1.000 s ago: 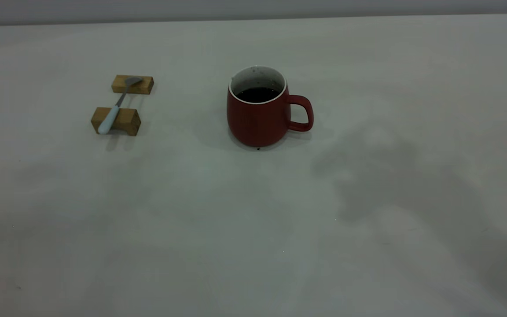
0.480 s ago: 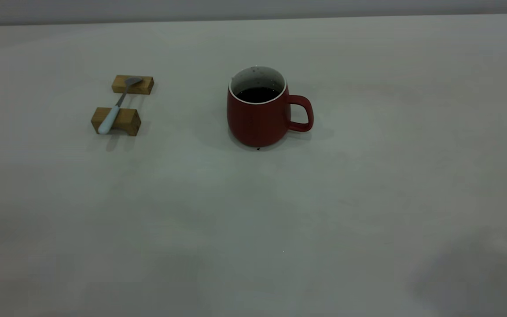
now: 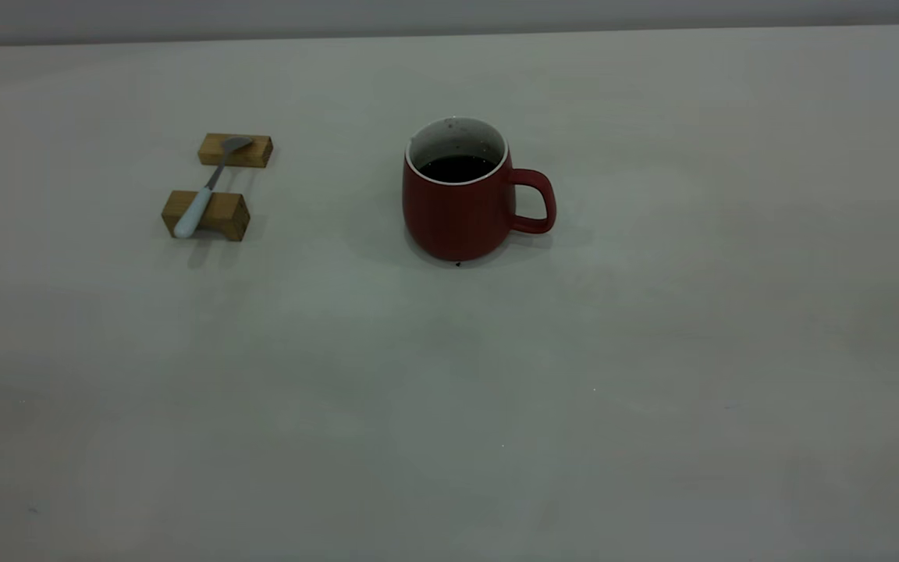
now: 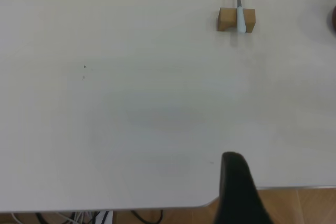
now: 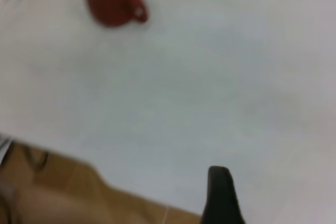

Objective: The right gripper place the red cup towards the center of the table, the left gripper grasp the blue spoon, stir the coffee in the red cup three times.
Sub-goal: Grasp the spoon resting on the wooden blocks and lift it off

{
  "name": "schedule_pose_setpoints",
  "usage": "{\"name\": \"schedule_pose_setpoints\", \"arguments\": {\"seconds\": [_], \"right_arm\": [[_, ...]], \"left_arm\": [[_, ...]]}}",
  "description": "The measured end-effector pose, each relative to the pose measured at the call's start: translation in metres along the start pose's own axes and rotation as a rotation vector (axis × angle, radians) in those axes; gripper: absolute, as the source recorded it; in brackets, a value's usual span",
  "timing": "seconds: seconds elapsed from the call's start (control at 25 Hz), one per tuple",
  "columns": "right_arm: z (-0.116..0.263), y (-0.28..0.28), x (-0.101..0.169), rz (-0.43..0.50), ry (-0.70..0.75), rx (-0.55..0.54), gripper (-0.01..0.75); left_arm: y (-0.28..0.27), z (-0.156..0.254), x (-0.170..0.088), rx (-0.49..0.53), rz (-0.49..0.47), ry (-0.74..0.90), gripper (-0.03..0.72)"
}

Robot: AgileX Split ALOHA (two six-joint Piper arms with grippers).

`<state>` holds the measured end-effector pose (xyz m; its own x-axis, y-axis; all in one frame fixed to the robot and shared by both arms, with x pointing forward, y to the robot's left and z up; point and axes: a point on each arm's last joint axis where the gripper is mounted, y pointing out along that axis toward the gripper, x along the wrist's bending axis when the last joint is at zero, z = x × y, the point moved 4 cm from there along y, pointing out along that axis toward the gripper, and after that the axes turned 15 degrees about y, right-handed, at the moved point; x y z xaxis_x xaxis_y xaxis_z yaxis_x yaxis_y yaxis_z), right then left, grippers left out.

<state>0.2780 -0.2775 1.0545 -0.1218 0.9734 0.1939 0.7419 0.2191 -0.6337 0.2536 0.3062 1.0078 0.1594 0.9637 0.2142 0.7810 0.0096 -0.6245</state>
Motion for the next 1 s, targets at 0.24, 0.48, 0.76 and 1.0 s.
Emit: {"name": "schedule_pose_setpoints", "arguments": {"seconds": [0.24,0.48,0.76,1.0], "right_arm": [[0.026,0.001,-0.010,0.065,0.039,-0.103,0.593],[0.031,0.009,-0.017,0.103,0.066,-0.131,0.593],[0.034,0.015,-0.019,0.111,0.079,-0.117,0.593],[0.034,0.015,-0.019,0.111,0.079,-0.117,0.588]], "left_arm": [[0.000,0.000,0.000,0.000,0.000,0.000,0.515],[0.000,0.000,0.000,0.000,0.000,0.000,0.515],[0.000,0.000,0.000,0.000,0.000,0.000,0.515],[0.000,0.000,0.000,0.000,0.000,0.000,0.515]]}}
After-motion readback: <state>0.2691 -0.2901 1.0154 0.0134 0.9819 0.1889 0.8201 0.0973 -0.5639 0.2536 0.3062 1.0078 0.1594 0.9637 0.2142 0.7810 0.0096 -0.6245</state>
